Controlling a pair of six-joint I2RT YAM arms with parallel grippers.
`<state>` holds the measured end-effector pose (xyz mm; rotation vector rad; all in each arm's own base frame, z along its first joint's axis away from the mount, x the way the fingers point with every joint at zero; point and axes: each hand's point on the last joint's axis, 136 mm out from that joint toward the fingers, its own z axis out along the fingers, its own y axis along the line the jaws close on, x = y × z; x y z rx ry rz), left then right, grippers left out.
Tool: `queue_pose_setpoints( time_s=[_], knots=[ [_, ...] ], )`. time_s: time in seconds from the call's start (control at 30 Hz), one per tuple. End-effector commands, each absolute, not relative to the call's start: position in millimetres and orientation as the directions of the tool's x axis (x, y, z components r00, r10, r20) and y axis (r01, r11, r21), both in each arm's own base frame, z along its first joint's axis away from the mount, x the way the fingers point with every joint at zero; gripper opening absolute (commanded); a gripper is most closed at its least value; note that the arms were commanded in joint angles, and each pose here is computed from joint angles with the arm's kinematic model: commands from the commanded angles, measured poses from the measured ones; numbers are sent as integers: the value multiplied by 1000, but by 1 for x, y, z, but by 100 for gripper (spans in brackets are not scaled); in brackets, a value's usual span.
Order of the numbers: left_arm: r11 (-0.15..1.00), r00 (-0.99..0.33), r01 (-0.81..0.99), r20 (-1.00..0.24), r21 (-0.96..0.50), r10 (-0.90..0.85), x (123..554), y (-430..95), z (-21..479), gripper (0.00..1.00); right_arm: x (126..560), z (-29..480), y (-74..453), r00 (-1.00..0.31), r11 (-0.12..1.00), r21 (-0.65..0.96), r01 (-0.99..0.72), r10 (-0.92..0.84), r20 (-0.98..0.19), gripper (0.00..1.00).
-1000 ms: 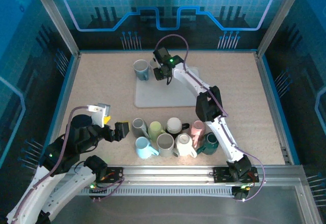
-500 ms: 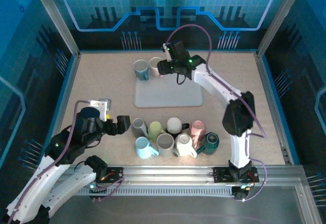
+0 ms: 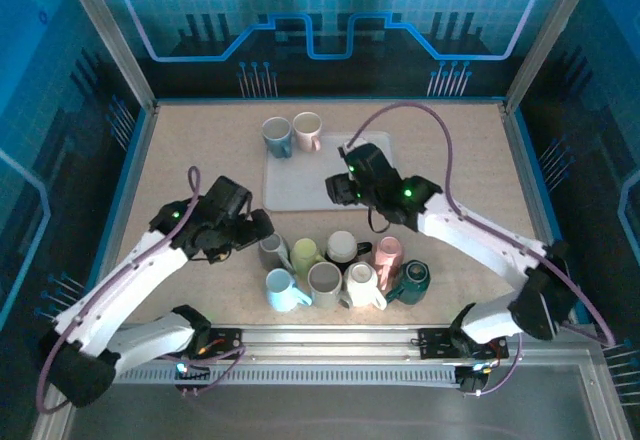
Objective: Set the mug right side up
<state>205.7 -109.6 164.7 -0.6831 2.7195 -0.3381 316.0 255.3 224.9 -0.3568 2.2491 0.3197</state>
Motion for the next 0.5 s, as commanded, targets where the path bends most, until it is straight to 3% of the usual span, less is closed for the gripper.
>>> queue_pose_setpoints(
  time_s=[0.0, 0.47],
  knots=[
    [837, -829, -454, -199, -305, -523, 216, -122, 163, 99, 299, 237, 238, -582, 940, 113, -323, -103, -806, 62],
    [863, -867, -480, -63, -158, -494, 251, -152, 108, 99, 258, 237, 184, -554, 952, 83, -293, -98, -827, 62]
  ],
)
